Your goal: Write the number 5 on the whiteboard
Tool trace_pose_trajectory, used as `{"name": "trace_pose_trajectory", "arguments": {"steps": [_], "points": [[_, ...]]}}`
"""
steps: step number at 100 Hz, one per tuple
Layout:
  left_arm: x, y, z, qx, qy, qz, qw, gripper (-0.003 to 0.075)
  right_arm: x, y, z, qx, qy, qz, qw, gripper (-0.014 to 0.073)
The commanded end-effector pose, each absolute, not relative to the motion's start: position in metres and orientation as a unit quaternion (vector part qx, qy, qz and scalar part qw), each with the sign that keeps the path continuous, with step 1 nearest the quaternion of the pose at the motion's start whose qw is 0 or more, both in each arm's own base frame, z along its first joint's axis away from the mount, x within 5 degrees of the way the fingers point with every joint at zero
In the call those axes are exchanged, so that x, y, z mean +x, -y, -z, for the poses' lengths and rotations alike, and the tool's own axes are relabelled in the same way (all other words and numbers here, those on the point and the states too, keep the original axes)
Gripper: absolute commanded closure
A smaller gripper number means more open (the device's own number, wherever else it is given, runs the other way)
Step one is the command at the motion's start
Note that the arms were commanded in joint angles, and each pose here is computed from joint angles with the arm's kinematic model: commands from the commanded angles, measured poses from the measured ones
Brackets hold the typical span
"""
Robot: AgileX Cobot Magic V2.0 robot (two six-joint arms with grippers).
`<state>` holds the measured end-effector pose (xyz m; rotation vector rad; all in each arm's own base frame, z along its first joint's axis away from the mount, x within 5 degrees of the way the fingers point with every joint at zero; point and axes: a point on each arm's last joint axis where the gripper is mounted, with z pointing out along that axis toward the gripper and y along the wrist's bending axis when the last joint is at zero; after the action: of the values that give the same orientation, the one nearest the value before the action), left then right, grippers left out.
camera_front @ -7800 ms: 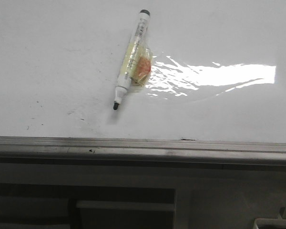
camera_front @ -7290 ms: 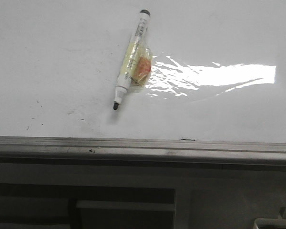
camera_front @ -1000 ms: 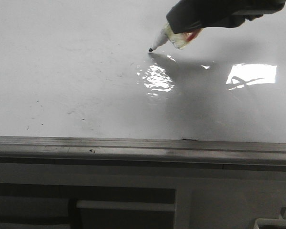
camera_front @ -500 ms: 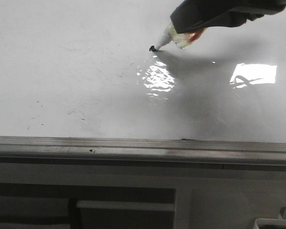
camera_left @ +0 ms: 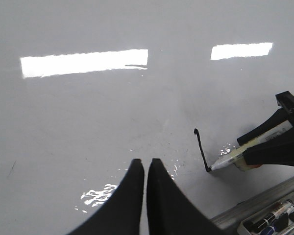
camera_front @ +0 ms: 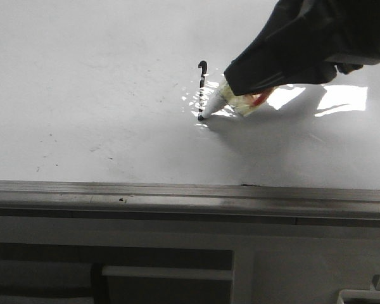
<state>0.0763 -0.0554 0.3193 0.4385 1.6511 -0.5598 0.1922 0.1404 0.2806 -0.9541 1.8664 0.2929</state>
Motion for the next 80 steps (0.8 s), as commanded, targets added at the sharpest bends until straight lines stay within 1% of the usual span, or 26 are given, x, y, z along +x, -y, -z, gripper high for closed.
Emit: {"name": "trace_pose_trajectory", "arguments": {"steps": [1,27,51,61,80], "points": [[0.078,0.053,-0.334,0.166,-0.694,0.252,0.654,0.0741,0.197,-0.133,-0.299,-0.363,-0.751,-0.103,0.541,0.0648],[0.078,0.053,-0.334,0.166,-0.694,0.252,0.654,0.0741,0.193,-0.116,-0.300,-0.351,-0.764,-0.100,0.531,0.0648],[0.078,0.053,-0.334,0.166,-0.694,0.252,0.654,0.0741,0.184,-0.116,-0.278,-0.343,-0.789,-0.121,0.494,0.0645],[0.078,0.053,-0.334,0.166,-0.694,0.252,0.654,0.0741,0.184,-0.123,-0.274,-0.343,-0.787,-0.128,0.496,0.0645],[0.078,0.053,-0.334,0.166,-0.694,0.252,0.654,0.0741,0.184,-0.146,-0.263,-0.367,-0.778,-0.133,0.492,0.0646]]}}
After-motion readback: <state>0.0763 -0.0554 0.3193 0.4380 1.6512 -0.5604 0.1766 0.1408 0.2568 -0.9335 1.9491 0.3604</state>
